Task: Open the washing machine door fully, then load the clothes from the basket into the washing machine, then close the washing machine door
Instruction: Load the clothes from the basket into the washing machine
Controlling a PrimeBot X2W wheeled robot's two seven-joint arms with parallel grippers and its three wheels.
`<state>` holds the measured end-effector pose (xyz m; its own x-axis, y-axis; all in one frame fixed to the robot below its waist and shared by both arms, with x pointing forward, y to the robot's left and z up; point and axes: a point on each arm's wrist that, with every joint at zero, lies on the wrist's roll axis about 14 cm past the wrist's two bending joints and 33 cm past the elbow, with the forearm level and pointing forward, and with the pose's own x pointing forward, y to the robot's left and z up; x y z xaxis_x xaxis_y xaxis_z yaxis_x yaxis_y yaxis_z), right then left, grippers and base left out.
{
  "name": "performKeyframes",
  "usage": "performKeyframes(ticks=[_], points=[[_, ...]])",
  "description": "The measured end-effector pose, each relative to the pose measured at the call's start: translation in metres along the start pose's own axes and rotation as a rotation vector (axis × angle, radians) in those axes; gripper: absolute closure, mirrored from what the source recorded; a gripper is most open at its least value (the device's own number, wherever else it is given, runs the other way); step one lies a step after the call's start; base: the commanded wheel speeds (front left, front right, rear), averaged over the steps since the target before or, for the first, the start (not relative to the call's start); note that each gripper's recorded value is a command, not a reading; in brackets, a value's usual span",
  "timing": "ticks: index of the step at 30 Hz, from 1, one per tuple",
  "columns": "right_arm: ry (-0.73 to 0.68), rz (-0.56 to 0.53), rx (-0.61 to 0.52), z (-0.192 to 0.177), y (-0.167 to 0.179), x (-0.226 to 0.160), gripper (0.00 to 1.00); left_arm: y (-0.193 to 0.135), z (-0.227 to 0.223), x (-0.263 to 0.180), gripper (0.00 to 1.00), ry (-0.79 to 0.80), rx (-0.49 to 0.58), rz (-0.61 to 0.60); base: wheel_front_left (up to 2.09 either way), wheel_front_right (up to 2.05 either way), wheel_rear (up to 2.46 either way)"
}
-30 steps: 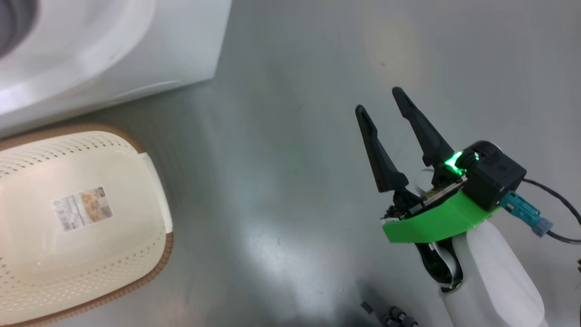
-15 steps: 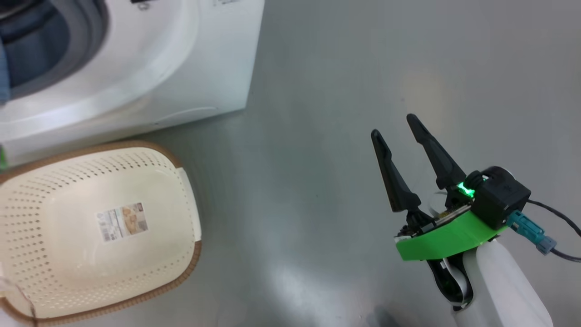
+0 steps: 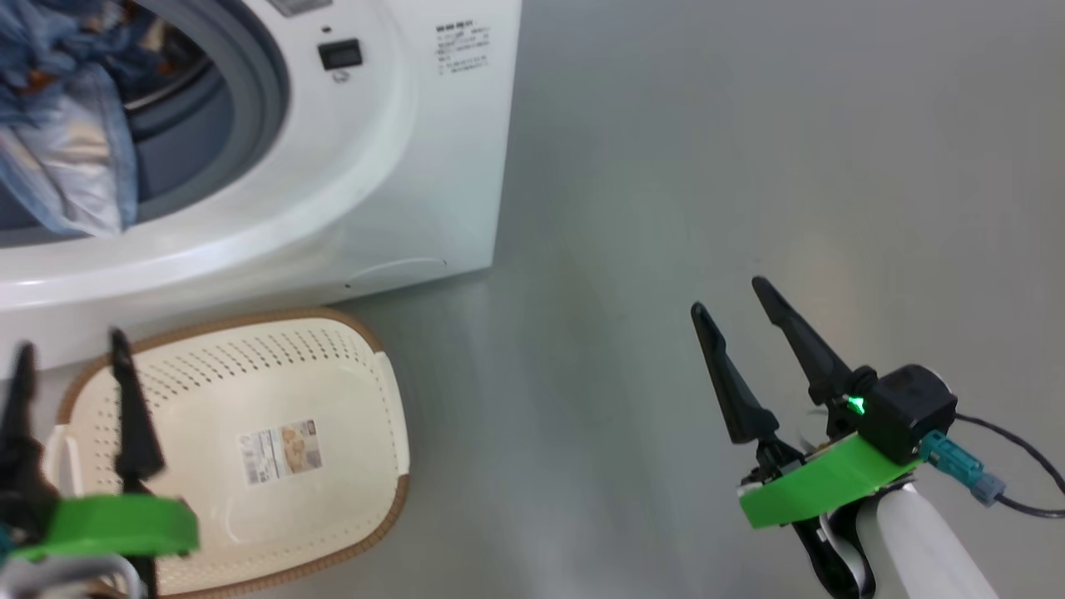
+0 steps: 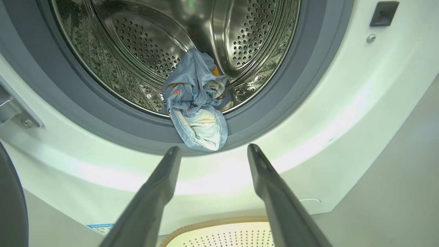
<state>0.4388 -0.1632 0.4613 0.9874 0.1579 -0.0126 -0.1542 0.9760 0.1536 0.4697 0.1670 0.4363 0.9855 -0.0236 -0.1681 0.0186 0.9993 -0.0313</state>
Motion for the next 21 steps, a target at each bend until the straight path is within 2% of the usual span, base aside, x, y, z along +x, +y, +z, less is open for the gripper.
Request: performKeyframes(ticks=[11, 21], points=[[-0.023, 0.017, -0.013, 0.014, 0.011, -0.024, 0.0, -0.017, -0.011, -0.049, 0.0, 0.069, -0.036, -0.021, 0.0, 0.0, 0.0], [-0.037, 0.02, -0.008, 0.021, 0.017, -0.037, 0.0, -0.017, -0.012, -0.068, 0.0, 0.08, -0.05, -0.013, 0.0, 0.0, 0.0]])
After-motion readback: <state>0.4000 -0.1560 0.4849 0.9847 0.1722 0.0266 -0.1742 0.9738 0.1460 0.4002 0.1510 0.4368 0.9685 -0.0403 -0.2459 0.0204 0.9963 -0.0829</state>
